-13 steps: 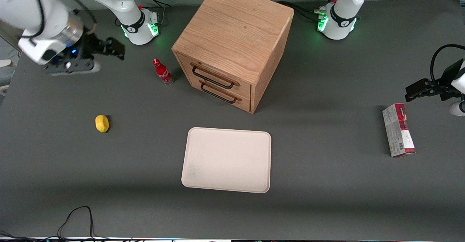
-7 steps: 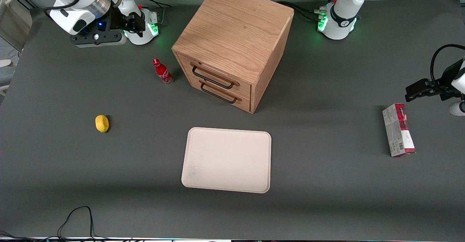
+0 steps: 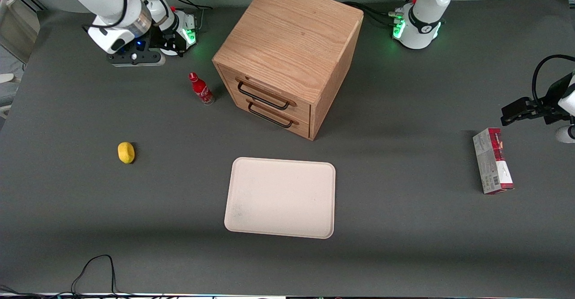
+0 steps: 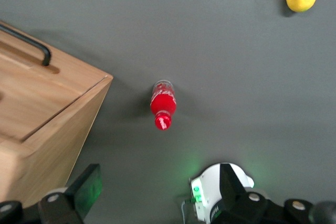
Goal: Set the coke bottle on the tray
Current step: 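Move the open right gripper toward the red Coca-Cola bottle beside the cabinet, then lower the right gripper around the bottle and close on it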
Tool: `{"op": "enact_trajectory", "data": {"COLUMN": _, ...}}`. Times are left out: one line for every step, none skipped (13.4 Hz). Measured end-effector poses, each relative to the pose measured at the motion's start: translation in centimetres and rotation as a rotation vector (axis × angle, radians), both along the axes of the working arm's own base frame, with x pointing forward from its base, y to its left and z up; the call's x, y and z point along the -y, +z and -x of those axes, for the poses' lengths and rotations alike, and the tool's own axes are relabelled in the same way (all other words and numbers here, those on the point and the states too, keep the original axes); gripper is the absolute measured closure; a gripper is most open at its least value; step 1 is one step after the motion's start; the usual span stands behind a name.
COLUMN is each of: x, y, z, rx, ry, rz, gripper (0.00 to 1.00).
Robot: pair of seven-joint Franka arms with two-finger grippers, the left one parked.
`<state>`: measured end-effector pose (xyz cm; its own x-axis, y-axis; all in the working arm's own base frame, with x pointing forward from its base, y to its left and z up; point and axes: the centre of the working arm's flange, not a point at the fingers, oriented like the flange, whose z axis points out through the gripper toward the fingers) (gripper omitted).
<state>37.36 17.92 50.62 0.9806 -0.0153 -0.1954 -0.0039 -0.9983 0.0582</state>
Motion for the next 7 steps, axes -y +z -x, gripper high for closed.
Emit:
{"op": "enact_trajectory", "data": {"x": 0.3, "y": -1.7, "z": 0.3, "rx": 0.005, "ry": -0.005, "rz": 0.001, "gripper": 0.0}}
{"op": "enact_trajectory", "data": {"x": 0.6, "y": -3.4, "z": 0.7, "rx": 0.008, "ry": -0.008, "rz": 0.002, "gripper": 0.0}}
{"op": "enact_trajectory", "data": {"x": 0.6, "y": -5.2, "z": 1.2, "rx": 0.013, "ry": -0.004, "rz": 0.003, "gripper": 0.0}}
{"op": "enact_trajectory", "data": {"x": 0.6, "y": -7.0, "z": 1.9, "rx": 0.022, "ry": 0.005, "rz": 0.003, "gripper": 0.0}}
{"op": "enact_trajectory", "data": {"x": 0.6, "y": -8.4, "z": 2.5, "rx": 0.034, "ry": 0.01, "rz": 0.002, "gripper": 0.0}}
{"op": "enact_trajectory", "data": {"x": 0.8, "y": -9.6, "z": 3.0, "rx": 0.047, "ry": 0.012, "rz": 0.001, "gripper": 0.0}}
{"op": "enact_trajectory", "data": {"x": 1.0, "y": -10.6, "z": 3.4, "rx": 0.058, "ry": 0.012, "rz": -0.001, "gripper": 0.0}}
